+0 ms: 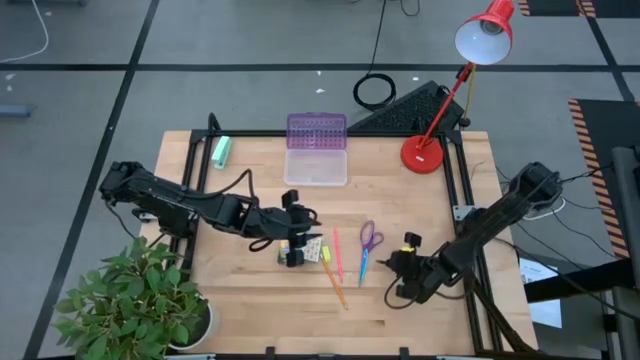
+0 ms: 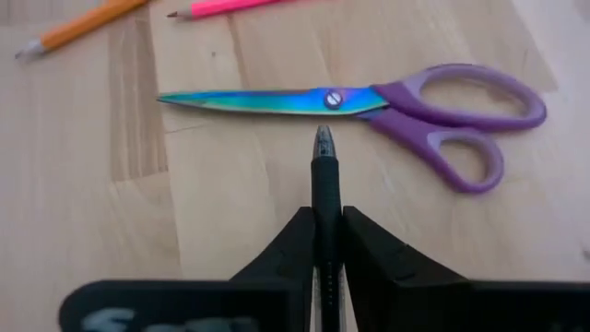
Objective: Pack school essentials
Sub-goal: Put the black pen into the purple supply box
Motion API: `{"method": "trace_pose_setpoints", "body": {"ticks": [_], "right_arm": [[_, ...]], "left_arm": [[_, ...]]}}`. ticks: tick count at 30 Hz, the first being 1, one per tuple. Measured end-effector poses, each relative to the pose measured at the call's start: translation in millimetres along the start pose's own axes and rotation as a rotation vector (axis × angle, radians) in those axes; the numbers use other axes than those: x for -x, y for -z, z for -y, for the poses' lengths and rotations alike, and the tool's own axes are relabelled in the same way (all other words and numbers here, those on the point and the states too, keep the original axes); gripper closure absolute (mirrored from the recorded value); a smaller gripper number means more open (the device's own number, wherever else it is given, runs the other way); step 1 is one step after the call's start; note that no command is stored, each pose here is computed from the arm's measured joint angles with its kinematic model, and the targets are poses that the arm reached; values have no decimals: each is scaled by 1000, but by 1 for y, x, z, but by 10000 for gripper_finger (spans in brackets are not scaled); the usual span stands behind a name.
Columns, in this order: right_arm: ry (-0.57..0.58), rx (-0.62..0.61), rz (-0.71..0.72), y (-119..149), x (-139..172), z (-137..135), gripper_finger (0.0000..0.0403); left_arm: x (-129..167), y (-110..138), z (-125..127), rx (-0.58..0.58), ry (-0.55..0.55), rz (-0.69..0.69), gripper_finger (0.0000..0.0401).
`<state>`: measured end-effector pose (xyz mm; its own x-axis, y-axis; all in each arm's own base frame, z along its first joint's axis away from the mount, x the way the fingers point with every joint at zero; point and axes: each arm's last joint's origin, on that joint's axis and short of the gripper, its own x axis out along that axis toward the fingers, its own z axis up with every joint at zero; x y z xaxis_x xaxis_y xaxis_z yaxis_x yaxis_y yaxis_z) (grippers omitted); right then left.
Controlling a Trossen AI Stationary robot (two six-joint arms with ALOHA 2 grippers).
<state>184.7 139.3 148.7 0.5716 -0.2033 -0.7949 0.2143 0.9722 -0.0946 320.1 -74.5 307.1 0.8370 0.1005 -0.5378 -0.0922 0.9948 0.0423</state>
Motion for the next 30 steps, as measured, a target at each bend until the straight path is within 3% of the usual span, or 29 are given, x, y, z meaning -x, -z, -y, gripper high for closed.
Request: {"method": "trace_pose_setpoints", "body": {"ticks": [11,23,30], "right_arm": [[-16,129,142,-33,30,36,370],[131,266,299,-84,53,81,368],[191,307,361,-97,52,90,368]], "left_arm": [[0,-9,1,-52,1,93,267],[-28,-13,-1,-109,-142,176,143],[-56,1,1,-190,-216,119,128]]}}
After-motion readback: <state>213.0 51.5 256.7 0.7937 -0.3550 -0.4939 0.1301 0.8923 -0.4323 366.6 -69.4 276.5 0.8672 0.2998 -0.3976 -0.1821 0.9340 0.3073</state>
